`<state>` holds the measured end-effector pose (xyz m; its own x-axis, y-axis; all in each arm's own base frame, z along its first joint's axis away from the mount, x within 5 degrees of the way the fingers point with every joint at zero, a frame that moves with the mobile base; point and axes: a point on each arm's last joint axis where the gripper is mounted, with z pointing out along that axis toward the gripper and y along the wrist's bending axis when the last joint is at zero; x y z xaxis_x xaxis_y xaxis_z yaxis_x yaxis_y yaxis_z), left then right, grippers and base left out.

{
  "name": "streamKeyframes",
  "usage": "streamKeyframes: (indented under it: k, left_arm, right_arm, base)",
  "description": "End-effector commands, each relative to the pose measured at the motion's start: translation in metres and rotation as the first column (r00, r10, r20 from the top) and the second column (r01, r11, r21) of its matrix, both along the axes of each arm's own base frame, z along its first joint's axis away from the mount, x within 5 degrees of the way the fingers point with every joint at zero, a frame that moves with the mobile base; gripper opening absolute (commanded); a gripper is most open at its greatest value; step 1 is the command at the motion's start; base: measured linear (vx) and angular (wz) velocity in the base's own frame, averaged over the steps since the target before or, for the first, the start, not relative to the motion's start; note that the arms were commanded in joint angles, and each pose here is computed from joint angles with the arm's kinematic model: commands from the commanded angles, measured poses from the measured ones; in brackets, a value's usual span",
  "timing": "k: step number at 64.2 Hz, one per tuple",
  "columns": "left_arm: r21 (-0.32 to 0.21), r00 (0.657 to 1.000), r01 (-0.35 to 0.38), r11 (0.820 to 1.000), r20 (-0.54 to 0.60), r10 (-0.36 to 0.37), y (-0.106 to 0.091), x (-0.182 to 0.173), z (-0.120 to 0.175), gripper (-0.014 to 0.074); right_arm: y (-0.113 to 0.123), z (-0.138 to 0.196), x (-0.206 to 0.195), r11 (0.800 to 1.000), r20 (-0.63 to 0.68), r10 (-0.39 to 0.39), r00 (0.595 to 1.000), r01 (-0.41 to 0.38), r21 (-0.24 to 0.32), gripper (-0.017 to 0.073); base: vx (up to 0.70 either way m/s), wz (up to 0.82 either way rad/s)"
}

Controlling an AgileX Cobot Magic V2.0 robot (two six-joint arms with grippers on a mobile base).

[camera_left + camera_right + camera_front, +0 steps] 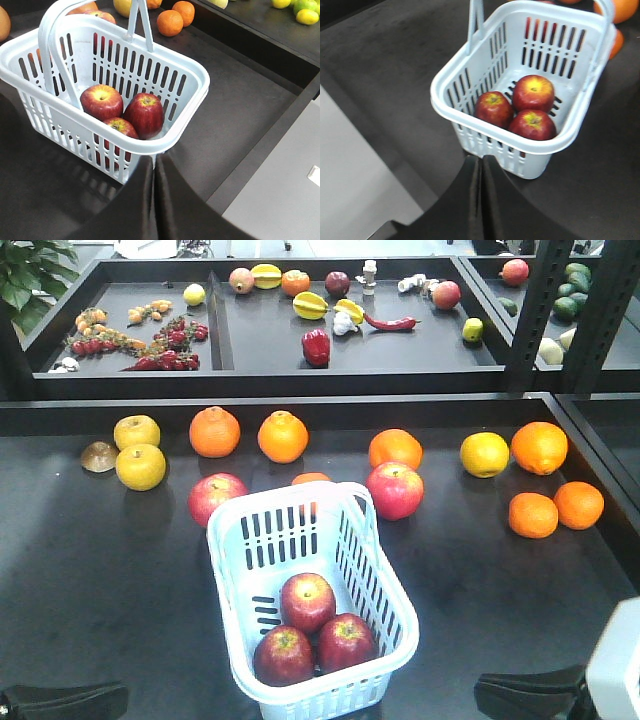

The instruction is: Pick three apples into basket with both arms

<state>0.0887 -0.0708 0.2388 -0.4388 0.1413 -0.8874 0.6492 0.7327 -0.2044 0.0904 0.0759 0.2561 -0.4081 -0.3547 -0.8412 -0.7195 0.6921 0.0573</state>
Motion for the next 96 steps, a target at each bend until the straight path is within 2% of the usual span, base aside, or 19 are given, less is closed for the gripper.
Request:
streamKeyframes:
  k: [1, 63, 70, 76, 83, 89, 95, 96]
  left_arm:
    - [-0.05, 1.0, -0.023, 0.998, 0.011, 0.024, -0.001, 0.003, 0.009, -0.0006]
    - [-0.044, 0.999, -0.028, 0.999, 0.017, 0.028, -0.001, 0.004, 0.01, -0.0006]
    - [-0.084, 0.998, -0.065, 0.994, 0.013, 0.066, 0.0, 0.006, 0.012, -0.0006]
    - [-0.103, 0.99, -0.133, 0.986, 0.021, 0.136, 0.004, 0.01, 0.013, -0.0006]
    - [-0.085, 0.976, -0.217, 0.972, -0.012, 0.217, 0.01, 0.013, 0.01, -0.0006]
    - [-0.071, 0.95, -0.307, 0.949, -0.076, 0.302, 0.016, 0.015, 0.006, -0.0006]
    - [-0.063, 0.912, -0.396, 0.916, -0.143, 0.384, 0.022, 0.016, 0.001, -0.0006]
    - [-0.049, 0.908, -0.404, 0.914, -0.142, 0.394, 0.023, 0.016, -0.001, -0.0006]
  right_arm:
    - [-0.003, 0.007, 0.007, 0.995, 0.088, -0.086, 0.992, 0.082, 0.057, -0.0005]
    - [-0.004, 0.005, 0.008, 0.994, 0.096, -0.097, 0.991, 0.091, 0.058, -0.0005]
    - [-0.004, 0.005, 0.008, 0.994, 0.096, -0.097, 0.991, 0.091, 0.058, -0.0005]
    - [-0.004, 0.005, 0.008, 0.994, 0.095, -0.095, 0.991, 0.09, 0.057, -0.0005]
    - [-0.004, 0.005, 0.008, 0.994, 0.095, -0.095, 0.991, 0.09, 0.057, -0.0005]
    - [-0.004, 0.005, 0.008, 0.994, 0.094, -0.095, 0.991, 0.089, 0.057, -0.0005]
    - [-0.004, 0.005, 0.008, 0.994, 0.094, -0.095, 0.991, 0.089, 0.057, -0.0005]
    - [-0.004, 0.005, 0.008, 0.994, 0.094, -0.095, 0.991, 0.089, 0.057, -0.0005]
  base:
    - [0.0, 0.0]
    - [0.0, 0.0]
    - [0.0, 0.0]
    - [0.0, 0.0]
    - [0.0, 0.0]
    - [0.0, 0.0]
    - [0.0, 0.0]
    - [0.0, 0.0]
